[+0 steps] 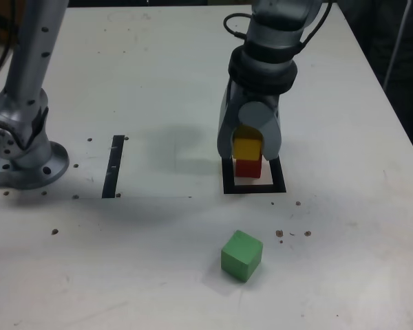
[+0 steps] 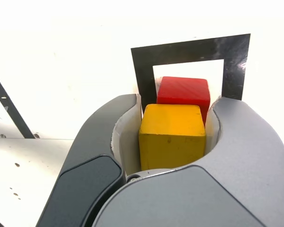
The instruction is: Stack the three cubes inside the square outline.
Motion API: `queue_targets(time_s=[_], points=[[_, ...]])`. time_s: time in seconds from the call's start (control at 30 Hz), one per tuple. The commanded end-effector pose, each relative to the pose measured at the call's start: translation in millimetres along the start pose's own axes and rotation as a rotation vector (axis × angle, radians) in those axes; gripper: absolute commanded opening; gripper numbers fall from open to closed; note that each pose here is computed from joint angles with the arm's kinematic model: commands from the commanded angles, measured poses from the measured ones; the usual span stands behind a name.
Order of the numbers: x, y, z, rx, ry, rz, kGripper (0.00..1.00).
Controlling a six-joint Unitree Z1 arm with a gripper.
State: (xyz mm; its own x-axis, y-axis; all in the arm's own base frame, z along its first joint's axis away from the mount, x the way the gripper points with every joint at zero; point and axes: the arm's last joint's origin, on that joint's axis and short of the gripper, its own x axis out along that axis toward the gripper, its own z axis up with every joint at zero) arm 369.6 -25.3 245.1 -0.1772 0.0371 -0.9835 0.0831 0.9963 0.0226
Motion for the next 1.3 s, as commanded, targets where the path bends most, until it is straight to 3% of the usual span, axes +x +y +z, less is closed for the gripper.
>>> queue_targets(time_s=[0.0, 0.33, 0.63, 0.77, 0.9, 1.0, 1.13, 1.27], points=[[2.7, -0.8, 2.2, 0.001, 0.011, 0.000, 0.45], [0.0, -0.1, 2.9, 0.006, 0.016, 0.013, 0.84], [-7.5, -1.0, -1.5, 0.004, 0.001, 0.015, 0.95], [-29.5, -6.9, -17.6, 0.005, -0.025, 0.032, 0.97], [-60.0, -20.9, -38.9, 0.033, -0.058, 0.076, 0.99], [-68.7, -41.5, -47.1, 0.095, -0.048, 0.106, 0.99], [-62.4, -85.6, -45.6, 0.212, -0.020, 0.102, 0.99], [-56.9, -141.0, -37.6, 0.341, -0.029, 0.103, 0.98]])
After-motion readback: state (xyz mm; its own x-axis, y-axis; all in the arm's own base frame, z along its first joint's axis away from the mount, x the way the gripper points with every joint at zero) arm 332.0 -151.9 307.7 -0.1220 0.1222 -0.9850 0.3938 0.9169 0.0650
